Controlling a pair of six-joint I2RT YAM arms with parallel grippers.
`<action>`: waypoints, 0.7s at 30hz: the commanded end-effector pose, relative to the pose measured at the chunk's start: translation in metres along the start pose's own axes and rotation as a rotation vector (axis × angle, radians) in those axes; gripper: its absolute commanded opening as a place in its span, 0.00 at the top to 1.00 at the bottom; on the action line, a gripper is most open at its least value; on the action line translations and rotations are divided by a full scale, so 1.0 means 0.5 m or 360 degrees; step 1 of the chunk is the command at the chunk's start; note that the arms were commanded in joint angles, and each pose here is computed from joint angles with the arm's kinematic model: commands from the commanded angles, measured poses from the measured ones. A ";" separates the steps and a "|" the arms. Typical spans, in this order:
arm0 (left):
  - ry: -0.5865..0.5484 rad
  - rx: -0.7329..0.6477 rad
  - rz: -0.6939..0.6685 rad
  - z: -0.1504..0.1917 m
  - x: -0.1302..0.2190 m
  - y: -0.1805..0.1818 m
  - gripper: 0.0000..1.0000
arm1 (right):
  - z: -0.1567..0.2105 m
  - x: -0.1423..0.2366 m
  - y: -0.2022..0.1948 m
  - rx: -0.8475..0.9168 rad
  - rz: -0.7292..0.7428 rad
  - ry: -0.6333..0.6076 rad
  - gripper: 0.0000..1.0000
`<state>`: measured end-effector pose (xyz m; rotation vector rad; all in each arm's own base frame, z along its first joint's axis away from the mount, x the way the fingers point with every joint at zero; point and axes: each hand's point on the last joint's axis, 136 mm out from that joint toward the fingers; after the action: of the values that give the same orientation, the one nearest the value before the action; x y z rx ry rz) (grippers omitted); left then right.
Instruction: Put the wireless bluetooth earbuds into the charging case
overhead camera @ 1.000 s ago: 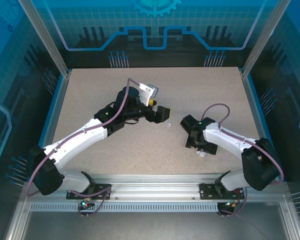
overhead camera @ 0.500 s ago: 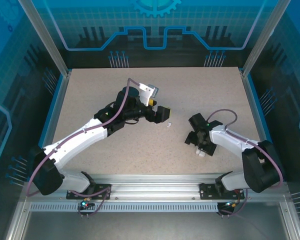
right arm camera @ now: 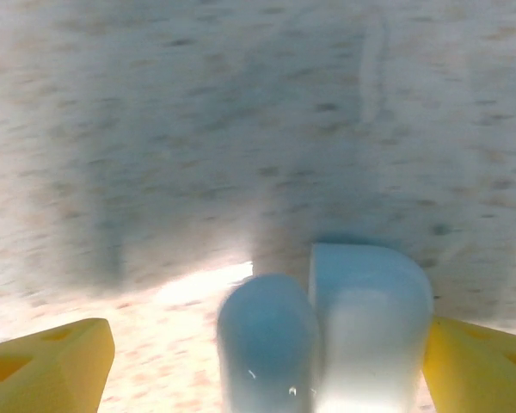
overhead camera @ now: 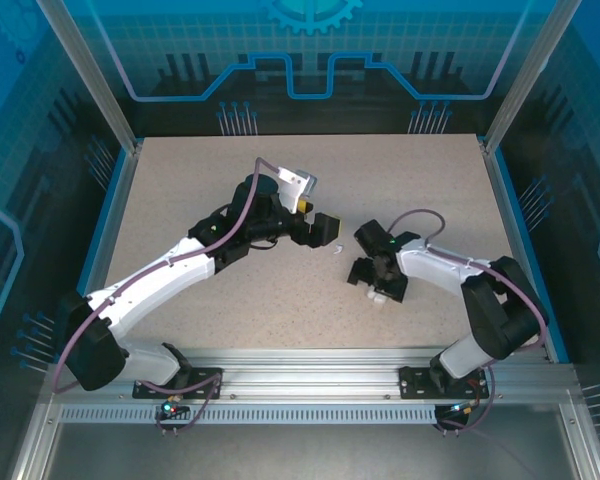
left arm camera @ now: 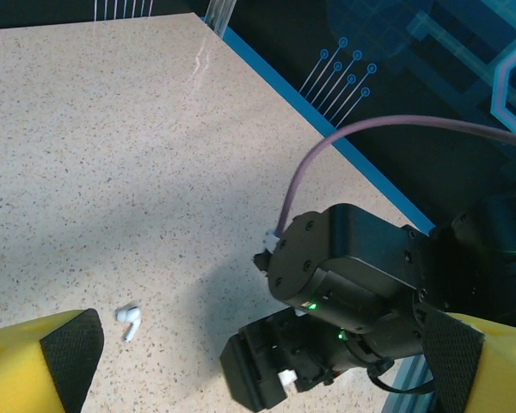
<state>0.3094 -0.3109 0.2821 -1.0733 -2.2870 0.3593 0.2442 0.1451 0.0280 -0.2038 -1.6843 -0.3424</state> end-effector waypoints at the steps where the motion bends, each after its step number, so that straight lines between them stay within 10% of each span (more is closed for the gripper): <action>1: -0.0043 -0.0006 0.0021 -0.006 0.018 -0.015 0.01 | -0.010 0.010 0.072 0.0108 -0.0053 -0.0020 0.08; 21: -0.0368 0.0162 -0.0467 -0.062 0.139 0.081 0.01 | -0.014 0.093 0.071 0.0825 0.0724 -0.0375 0.25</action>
<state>0.3116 -0.2571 0.3128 -0.8215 -2.5063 0.4354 0.2625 0.1899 0.0762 -0.1818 -1.8509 0.3209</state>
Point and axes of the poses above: each hand's point on the last joint's axis, 136 mm out from that joint toward the fingers, its own x axis back along the fingers, its own y axis along the line the jaws close on, z = x × y, and after that the axes turned 3 degrees about x, right-handed
